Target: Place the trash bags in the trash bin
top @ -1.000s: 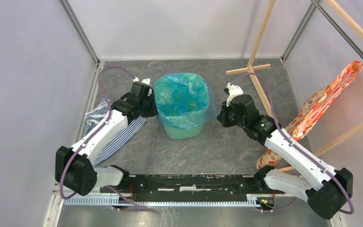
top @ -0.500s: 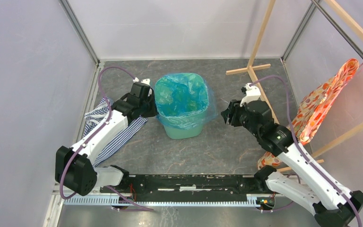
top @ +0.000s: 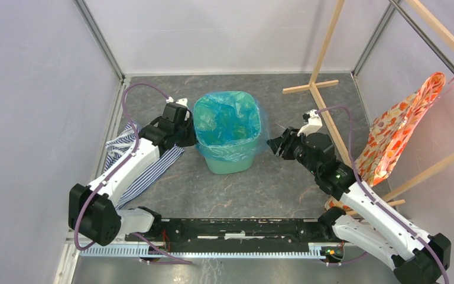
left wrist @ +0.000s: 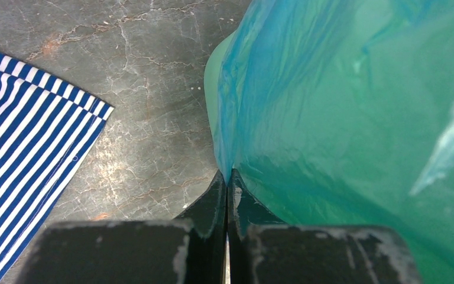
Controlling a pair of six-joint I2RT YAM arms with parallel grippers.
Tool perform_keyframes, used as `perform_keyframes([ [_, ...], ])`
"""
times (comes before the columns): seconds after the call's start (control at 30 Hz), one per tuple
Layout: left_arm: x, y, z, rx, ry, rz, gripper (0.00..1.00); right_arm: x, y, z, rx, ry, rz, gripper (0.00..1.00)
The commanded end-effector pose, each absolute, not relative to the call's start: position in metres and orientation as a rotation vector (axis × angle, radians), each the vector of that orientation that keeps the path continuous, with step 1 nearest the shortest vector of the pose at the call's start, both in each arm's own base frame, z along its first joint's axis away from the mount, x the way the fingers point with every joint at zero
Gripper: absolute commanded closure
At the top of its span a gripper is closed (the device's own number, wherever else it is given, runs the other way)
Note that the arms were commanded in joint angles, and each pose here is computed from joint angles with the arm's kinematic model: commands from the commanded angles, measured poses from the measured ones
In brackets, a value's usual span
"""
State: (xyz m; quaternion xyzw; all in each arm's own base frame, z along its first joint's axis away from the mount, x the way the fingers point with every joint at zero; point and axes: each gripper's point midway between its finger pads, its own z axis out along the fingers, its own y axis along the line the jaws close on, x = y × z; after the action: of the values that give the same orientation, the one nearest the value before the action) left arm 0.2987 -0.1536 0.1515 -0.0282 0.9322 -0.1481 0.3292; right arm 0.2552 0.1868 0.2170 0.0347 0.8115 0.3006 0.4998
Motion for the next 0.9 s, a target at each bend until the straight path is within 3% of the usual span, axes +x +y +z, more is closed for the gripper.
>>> perform_keyframes([
  [0.0, 0.308, -0.158, 0.177, -0.116, 2.362, -0.442, 0.98, 0.261, 0.195, 0.240, 0.167, 1.851, 0.844, 0.50],
  [0.57, 0.308, -0.159, 0.181, -0.109, 2.360, -0.447, 0.98, 0.265, 0.202, 0.240, 0.216, 1.804, 0.919, 0.63],
  [0.87, 0.309, -0.159, 0.181, -0.107, 2.362, -0.443, 0.98, 0.267, 0.200, 0.227, 0.219, 1.845, 0.879, 0.81],
])
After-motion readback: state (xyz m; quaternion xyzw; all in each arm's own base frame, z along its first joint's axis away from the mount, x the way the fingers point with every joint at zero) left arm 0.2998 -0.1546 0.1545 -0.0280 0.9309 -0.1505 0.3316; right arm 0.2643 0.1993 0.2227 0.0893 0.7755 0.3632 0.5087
